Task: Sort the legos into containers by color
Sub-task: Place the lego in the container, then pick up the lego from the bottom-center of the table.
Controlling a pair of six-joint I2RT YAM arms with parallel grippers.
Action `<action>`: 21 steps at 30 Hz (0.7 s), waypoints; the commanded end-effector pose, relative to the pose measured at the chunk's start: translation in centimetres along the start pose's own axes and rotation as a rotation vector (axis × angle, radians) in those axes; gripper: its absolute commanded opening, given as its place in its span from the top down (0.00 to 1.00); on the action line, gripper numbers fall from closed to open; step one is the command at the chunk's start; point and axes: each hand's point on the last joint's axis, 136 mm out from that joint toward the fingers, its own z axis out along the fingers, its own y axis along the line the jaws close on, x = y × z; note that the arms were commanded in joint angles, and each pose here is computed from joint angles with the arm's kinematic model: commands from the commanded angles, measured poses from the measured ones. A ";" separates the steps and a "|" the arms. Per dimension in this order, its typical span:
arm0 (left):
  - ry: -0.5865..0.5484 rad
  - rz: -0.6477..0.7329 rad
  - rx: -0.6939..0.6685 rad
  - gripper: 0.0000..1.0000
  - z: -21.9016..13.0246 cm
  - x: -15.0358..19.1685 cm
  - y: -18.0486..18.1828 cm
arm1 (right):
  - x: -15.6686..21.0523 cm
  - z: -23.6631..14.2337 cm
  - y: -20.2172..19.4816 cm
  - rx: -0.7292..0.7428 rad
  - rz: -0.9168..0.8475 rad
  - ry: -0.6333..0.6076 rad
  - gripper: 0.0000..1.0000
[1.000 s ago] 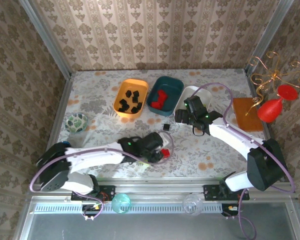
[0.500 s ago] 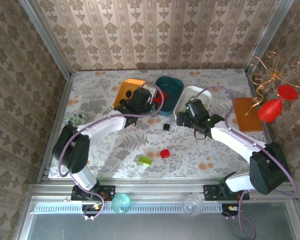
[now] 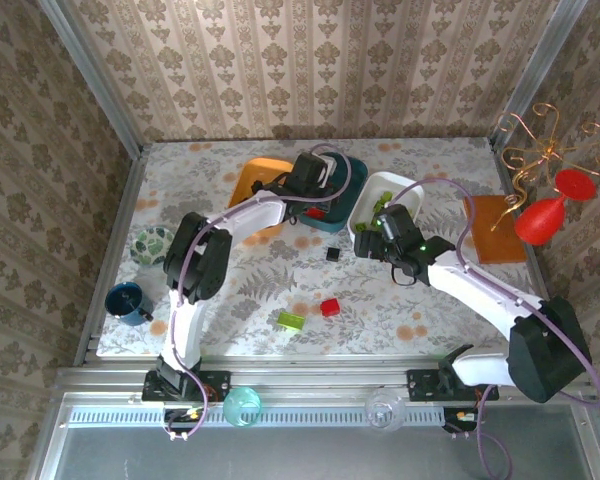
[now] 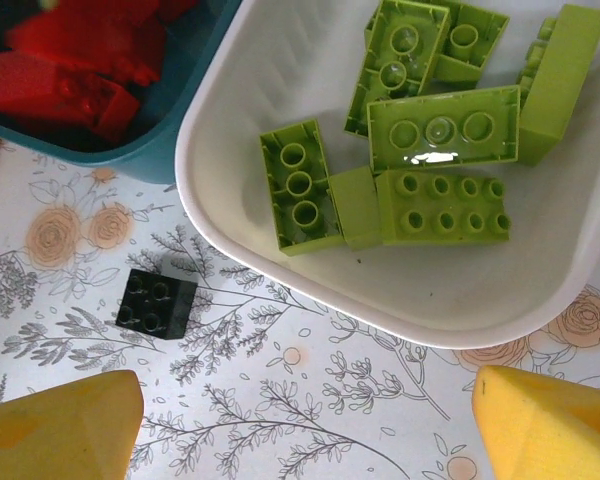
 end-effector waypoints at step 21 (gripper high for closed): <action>-0.354 -0.173 0.221 0.00 -17.0 -4.1 -2.5 | 9.2 0.6 9.3 -0.226 -0.315 0.198 0.07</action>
